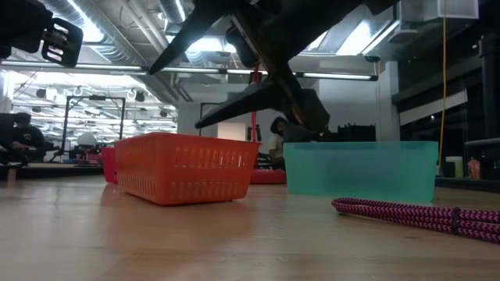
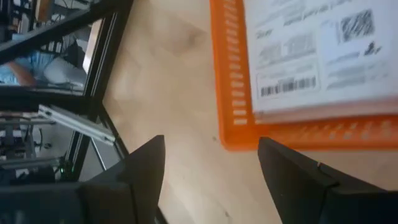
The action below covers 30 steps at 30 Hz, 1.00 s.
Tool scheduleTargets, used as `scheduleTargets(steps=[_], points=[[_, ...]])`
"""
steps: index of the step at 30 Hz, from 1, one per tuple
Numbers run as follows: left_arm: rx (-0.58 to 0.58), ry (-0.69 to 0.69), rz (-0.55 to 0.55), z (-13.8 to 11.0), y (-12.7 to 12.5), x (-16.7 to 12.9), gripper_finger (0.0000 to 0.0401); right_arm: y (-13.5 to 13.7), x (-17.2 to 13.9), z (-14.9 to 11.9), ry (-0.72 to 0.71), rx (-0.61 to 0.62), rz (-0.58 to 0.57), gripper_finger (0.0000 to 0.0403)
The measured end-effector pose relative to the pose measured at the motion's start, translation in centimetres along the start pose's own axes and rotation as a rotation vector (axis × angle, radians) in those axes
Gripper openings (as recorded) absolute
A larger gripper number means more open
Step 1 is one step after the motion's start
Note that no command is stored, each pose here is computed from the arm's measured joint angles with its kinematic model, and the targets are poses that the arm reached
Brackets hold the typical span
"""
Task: Pick and place items into bin
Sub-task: Put the pink charger cable into the blue bin
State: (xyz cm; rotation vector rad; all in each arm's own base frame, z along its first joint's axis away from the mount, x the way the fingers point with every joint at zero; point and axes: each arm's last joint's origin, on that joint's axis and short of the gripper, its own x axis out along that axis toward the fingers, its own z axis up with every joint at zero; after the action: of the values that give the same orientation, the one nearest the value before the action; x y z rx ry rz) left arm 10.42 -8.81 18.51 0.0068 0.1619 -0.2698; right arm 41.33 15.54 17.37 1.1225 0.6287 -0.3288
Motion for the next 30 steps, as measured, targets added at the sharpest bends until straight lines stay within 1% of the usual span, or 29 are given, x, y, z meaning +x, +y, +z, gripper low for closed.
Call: scheduleTargets(steps=[3,6,8,12,16,20,22,26,30], points=[[0.0,0.0,0.0,0.0,0.0,0.0,0.0002,0.2,-0.3,-0.4,0.01,-0.019,0.006,0.0236],[0.0,0.0,0.0,0.0,0.0,0.0,0.0002,1.0,-1.5,-0.3,0.012,-0.05,0.024,0.0235],[-0.001,-0.001,0.0,0.0,0.0,0.0,0.0002,1.4,-2.6,-0.2,0.003,-0.099,0.009,0.0228],[-0.008,-0.004,-0.001,0.0,0.0,0.0,0.0002,2.1,-5.3,-0.5,-0.08,-0.232,-0.05,0.0205],[-0.013,-0.004,-0.001,0.0,0.0,0.0,0.0002,1.8,-6.9,-2.2,-0.198,-0.364,-0.157,0.018],[-0.013,-0.004,0.002,0.0,0.0,0.0,0.0002,1.8,-7.7,-4.2,-0.221,-0.437,-0.173,0.0161],[-0.016,-0.007,0.002,0.1,0.0,0.0,0.0002,1.8,-8.0,-5.1,-0.223,-0.461,-0.177,0.0154],[-0.057,-0.012,0.003,0.1,0.0,0.0,0.0002,1.5,-8.8,-6.7,-0.241,-0.516,-0.201,0.0146],[-0.082,-0.023,0.023,0.2,0.1,0.0,0.0002,0.4,-9.7,-8.4,-0.282,-0.496,-0.243,0.0136]])
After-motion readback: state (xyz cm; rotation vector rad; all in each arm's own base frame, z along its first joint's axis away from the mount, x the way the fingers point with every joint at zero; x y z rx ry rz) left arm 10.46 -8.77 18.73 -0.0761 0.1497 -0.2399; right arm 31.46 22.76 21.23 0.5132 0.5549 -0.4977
